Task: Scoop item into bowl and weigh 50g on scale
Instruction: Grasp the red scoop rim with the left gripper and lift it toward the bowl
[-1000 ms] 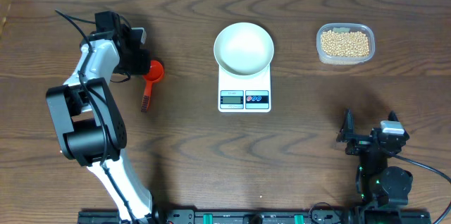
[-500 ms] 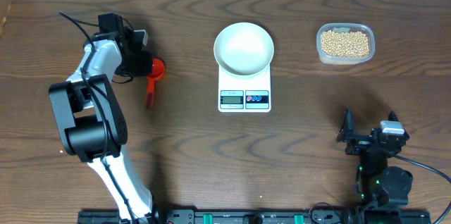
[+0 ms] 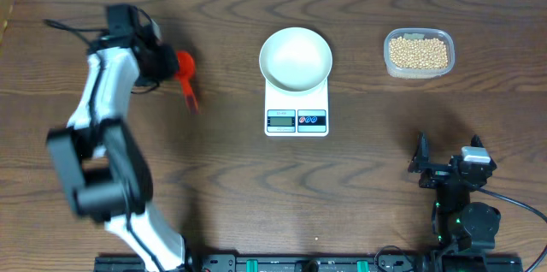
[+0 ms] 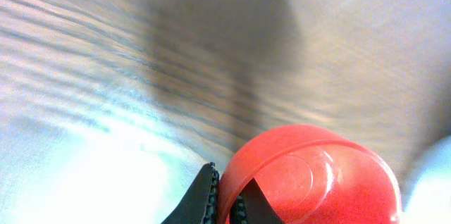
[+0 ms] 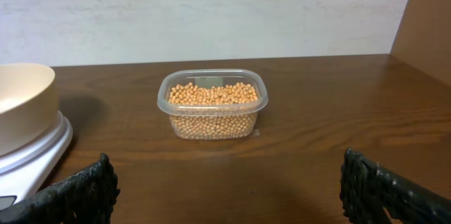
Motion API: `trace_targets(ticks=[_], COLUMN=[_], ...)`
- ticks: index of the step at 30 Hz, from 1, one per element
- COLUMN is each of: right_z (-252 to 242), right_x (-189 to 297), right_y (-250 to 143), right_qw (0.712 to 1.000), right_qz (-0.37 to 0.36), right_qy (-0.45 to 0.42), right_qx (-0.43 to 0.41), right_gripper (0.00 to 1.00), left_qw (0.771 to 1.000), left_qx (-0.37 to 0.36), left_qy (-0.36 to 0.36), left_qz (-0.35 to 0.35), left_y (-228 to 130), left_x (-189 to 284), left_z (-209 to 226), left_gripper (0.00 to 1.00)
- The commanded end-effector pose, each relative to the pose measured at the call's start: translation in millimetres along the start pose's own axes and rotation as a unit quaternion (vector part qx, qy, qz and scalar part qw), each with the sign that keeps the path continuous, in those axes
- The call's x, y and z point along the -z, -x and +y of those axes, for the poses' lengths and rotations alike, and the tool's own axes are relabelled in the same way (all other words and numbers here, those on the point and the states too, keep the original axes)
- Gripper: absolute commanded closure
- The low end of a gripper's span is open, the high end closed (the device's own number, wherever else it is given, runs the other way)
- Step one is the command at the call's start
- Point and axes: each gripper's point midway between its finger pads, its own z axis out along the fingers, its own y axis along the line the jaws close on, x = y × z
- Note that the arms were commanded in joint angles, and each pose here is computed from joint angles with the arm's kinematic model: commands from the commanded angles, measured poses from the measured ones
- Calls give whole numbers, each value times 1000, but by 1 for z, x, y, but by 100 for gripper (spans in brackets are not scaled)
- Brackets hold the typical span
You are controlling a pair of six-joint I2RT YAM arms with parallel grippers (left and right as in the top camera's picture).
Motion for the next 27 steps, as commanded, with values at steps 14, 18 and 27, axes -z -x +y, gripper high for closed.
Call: trace_targets(ticks=[14,18,27], right_z=[-1,-1,52], right_x=[0,0,10], right_y=[-1,-1,26], right_qw=[1000,1000,982], right_qz=[1,0,-39], right_qy=[-2,-2,158], right_qx=[4,4,-93], right_gripper=[1,1,1], left_qw=[991,992,986], left_qx=[89,64,91], left_qy=[-100,-104,-103], left_qz=[13,42,92], left_y=[-84,-103,-136], left_x=[161,150,134], left_z=[-121,-140,-177], left_gripper=[93,93,93])
